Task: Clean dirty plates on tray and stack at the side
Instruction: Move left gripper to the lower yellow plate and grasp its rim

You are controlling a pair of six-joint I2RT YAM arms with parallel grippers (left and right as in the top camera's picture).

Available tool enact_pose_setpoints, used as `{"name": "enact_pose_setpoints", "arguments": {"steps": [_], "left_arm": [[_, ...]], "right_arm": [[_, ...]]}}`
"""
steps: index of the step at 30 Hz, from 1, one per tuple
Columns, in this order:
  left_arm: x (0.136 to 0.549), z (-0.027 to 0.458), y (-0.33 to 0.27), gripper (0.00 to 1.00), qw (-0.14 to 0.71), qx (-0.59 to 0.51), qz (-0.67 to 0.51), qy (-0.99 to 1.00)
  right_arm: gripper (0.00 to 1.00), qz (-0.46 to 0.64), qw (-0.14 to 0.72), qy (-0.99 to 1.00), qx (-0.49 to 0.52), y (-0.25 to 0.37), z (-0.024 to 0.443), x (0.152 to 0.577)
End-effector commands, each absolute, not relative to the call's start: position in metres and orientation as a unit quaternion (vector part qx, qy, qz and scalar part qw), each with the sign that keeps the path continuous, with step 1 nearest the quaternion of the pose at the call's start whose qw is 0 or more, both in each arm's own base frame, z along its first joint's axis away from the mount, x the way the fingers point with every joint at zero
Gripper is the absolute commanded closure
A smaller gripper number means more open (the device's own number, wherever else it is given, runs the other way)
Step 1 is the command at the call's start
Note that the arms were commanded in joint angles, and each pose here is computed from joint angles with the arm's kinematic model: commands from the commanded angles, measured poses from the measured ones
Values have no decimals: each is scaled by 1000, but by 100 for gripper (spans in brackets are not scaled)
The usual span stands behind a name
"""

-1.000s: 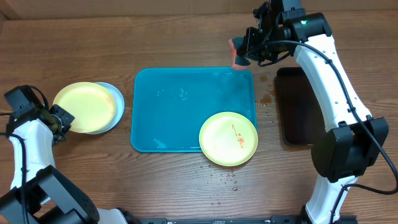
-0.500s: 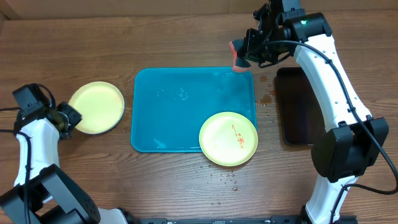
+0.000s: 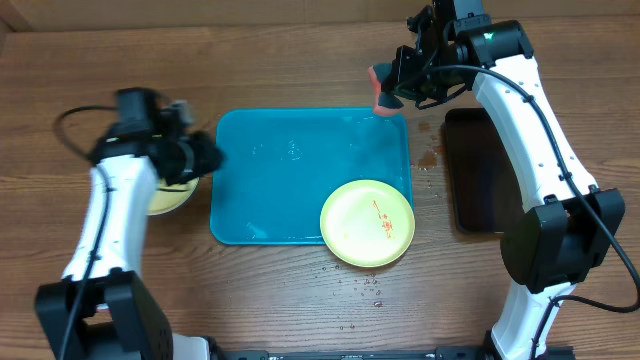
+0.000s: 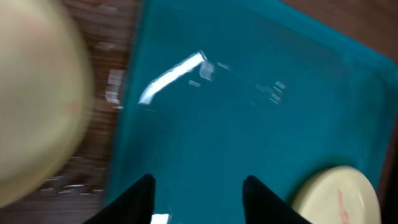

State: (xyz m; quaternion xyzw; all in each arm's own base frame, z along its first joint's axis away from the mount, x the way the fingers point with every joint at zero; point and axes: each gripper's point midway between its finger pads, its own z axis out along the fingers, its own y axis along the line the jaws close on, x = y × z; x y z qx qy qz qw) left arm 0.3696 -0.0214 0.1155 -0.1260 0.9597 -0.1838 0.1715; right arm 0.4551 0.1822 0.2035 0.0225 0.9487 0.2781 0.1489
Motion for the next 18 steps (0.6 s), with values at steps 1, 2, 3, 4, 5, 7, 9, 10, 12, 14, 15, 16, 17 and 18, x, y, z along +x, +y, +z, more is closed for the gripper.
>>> {"name": "enact_pose_setpoints", "arguments": {"steps": [1,2,3,4,5,7,9,10,12,14,15,16,17,18], "left_arm": [[364,121,-84,46,156,-40,-234,959],[362,119,-94,44,152,-24,-236,960],[359,116,-106,43,146,-2,-236,961],[357,111,-116,42,138,10,-236,962],[355,106,-126,41,129,22,-238,962],[350,93,-144,39,109,43,-239,964],[343,79,-160,39,84,59,-243,964],[338,73,-168,39,72,67,-248,964],[330,62,-181,39,47,80,-253,963],[323,54,-192,39,29,92,-253,963],[320,53,-198,39,23,98,-255,962],[317,52,-202,40,20,103,-257,961],[315,52,-207,40,18,105,-257,961],[313,52,-210,40,15,102,-256,961]], "right_arm": [[96,280,157,947,15,185,209,456],[96,280,157,947,15,185,209,456],[96,280,157,947,15,185,209,456],[96,280,157,947,15,185,209,456],[96,280,157,947,15,185,209,456],[96,280,157,947,15,185,209,456],[96,280,157,947,15,185,209,456],[96,280,157,947,15,185,209,456],[96,280,157,947,15,185,209,456],[96,280,157,947,15,185,209,456],[96,280,156,947,15,185,208,456],[96,280,155,947,16,184,208,455],[96,279,153,948,16,184,208,454],[96,279,151,948,17,184,207,453]]}}
